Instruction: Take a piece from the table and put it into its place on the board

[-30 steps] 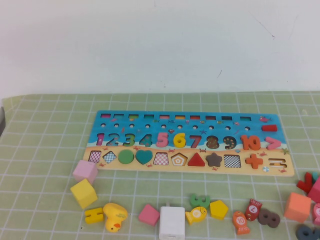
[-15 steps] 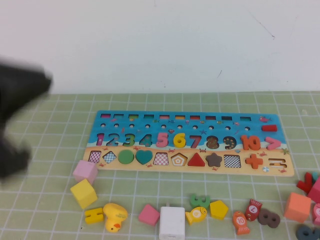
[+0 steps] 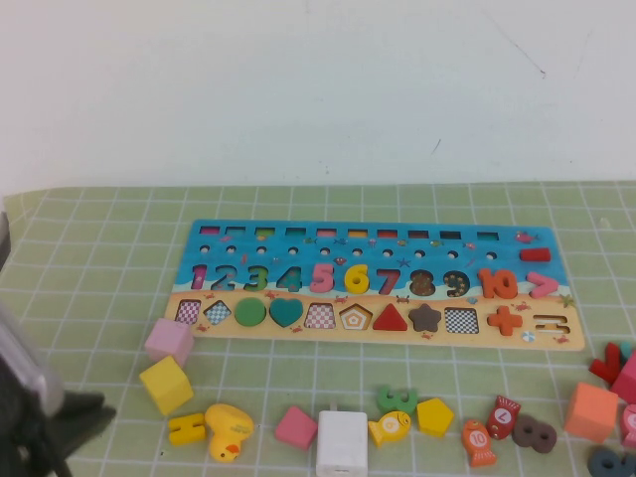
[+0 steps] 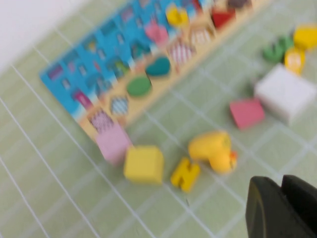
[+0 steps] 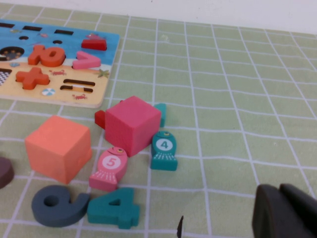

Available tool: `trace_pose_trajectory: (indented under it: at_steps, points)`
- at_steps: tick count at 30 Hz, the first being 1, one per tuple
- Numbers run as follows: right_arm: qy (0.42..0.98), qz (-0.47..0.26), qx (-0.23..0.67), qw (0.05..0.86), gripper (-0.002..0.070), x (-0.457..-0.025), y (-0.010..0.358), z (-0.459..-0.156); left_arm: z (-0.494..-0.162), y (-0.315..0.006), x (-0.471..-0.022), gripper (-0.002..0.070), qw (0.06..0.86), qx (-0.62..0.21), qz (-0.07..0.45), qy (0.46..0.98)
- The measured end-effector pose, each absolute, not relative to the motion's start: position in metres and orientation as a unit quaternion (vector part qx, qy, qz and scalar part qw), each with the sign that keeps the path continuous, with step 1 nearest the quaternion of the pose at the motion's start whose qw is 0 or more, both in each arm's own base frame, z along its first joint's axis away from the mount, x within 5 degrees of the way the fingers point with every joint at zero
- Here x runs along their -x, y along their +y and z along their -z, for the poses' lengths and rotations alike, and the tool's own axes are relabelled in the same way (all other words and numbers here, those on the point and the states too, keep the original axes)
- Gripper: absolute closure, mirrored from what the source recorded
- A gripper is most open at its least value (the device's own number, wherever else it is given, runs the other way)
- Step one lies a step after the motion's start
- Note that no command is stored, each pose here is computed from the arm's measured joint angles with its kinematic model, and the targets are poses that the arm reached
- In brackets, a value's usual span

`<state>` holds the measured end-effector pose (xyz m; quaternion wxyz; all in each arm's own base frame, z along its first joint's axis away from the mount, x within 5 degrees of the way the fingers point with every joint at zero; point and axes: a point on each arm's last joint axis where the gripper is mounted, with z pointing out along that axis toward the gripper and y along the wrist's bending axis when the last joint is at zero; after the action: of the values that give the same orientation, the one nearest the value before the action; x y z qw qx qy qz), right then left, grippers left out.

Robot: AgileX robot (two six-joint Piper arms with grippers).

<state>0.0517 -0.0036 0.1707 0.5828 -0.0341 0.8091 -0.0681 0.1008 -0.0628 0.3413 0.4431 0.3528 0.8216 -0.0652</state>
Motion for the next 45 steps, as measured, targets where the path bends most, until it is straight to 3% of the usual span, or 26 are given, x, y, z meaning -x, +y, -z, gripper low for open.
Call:
trace_pose_trajectory:
  at_steps: [8, 14, 22, 32, 45]
  points:
    - [0.809, 0.066, 0.033, 0.583, 0.0679, -0.052, -0.003, -0.171, -0.309, -0.047, -0.086, 0.0647, 0.421, -0.327, 0.055, 0.844]
    - [0.809, 0.066, 0.033, 0.583, 0.0679, -0.052, -0.003, -0.171, -0.304, -0.021, -0.064, 0.0647, 0.486, -0.254, 0.009, 0.836]
    - [0.809, 0.066, 0.033, 0.583, 0.0679, -0.052, -0.003, -0.171, -0.271, -0.007, -0.048, 0.0648, 0.626, -0.164, -0.033, 0.762]
    - [0.809, 0.066, 0.033, 0.583, 0.0679, -0.052, -0.003, -0.171, -0.182, -0.008, -0.059, 0.0648, 0.624, -0.077, 0.021, 0.777]
    - [0.809, 0.066, 0.033, 0.583, 0.0679, -0.052, -0.003, -0.171, -0.175, -0.009, -0.053, 0.0647, 0.597, -0.049, 0.053, 0.799]
